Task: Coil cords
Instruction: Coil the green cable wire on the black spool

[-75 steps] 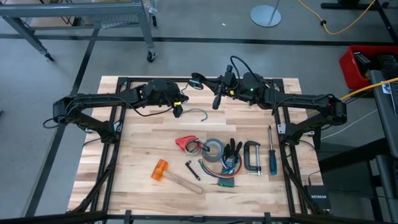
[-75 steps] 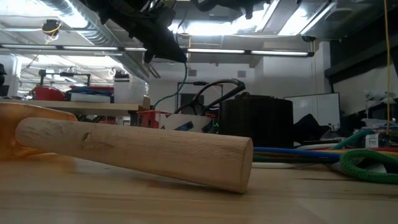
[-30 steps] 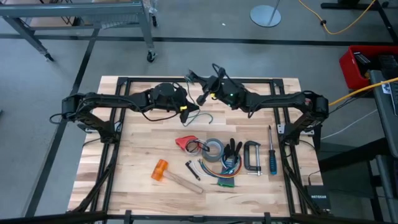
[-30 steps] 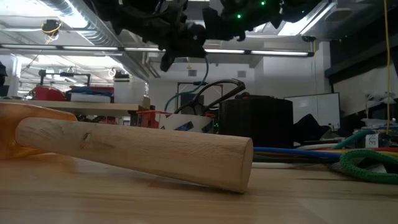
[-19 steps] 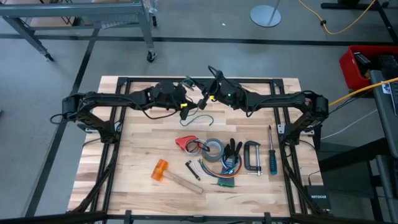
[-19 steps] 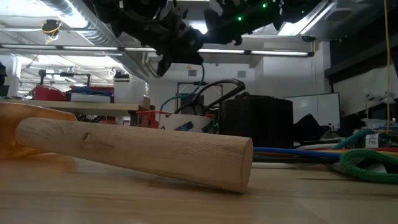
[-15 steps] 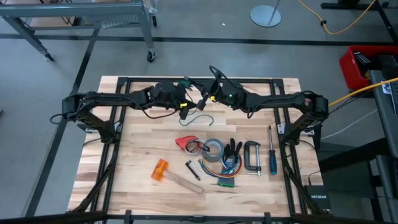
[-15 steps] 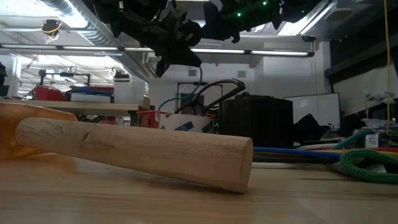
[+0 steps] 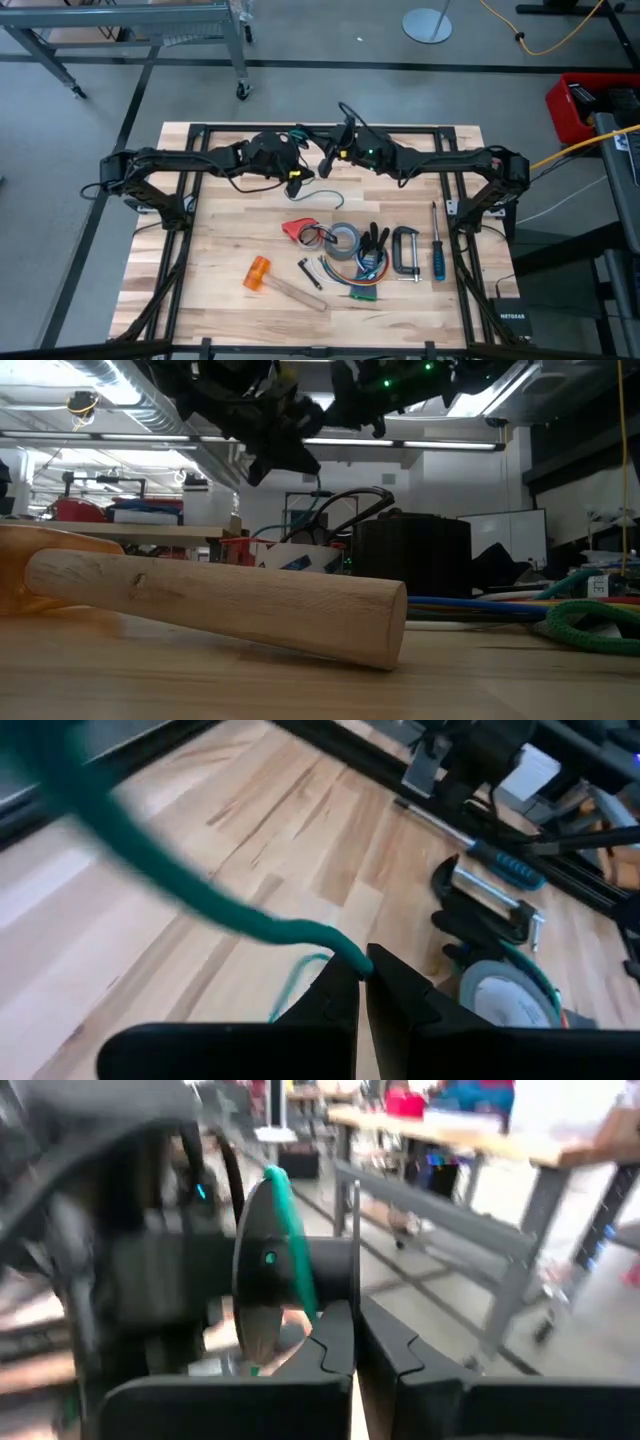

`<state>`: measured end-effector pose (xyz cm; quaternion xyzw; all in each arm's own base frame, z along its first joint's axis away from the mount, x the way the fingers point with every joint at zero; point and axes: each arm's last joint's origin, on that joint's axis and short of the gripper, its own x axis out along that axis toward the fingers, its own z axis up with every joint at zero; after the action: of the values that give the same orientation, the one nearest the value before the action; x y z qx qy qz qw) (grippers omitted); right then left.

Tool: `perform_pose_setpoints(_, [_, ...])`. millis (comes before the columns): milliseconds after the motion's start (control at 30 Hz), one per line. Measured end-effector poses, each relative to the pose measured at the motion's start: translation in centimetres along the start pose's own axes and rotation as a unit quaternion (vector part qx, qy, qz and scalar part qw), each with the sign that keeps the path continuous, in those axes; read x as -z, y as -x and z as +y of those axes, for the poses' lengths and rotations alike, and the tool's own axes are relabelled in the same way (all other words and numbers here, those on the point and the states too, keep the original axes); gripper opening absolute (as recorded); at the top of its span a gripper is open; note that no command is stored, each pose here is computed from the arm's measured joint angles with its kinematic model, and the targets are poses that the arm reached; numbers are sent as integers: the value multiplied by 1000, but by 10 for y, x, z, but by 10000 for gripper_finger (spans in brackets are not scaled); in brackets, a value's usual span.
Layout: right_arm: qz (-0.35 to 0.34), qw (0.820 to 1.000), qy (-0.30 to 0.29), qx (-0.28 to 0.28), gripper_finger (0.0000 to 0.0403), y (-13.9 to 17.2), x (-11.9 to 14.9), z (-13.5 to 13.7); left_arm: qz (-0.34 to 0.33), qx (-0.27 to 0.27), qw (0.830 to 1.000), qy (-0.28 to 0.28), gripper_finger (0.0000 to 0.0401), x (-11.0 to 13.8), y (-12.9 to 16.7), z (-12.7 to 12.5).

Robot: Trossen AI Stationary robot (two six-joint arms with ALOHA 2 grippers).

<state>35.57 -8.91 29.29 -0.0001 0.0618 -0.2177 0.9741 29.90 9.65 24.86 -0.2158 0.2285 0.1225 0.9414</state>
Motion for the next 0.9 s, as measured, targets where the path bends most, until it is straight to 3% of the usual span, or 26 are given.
perform_pose_setpoints(267, [34,999,7,-21,1,9,-1,-1,41,-26,999,13,0,5,6,9])
perform_pose_setpoints(533, [71,997,10,-33,1,31,-12,-5,40,-42,998,22,0,2,14,16])
perform_pose_setpoints(900, [71,987,-33,-143,1,36,-16,1,40,-45,998,18,0,1,15,20])
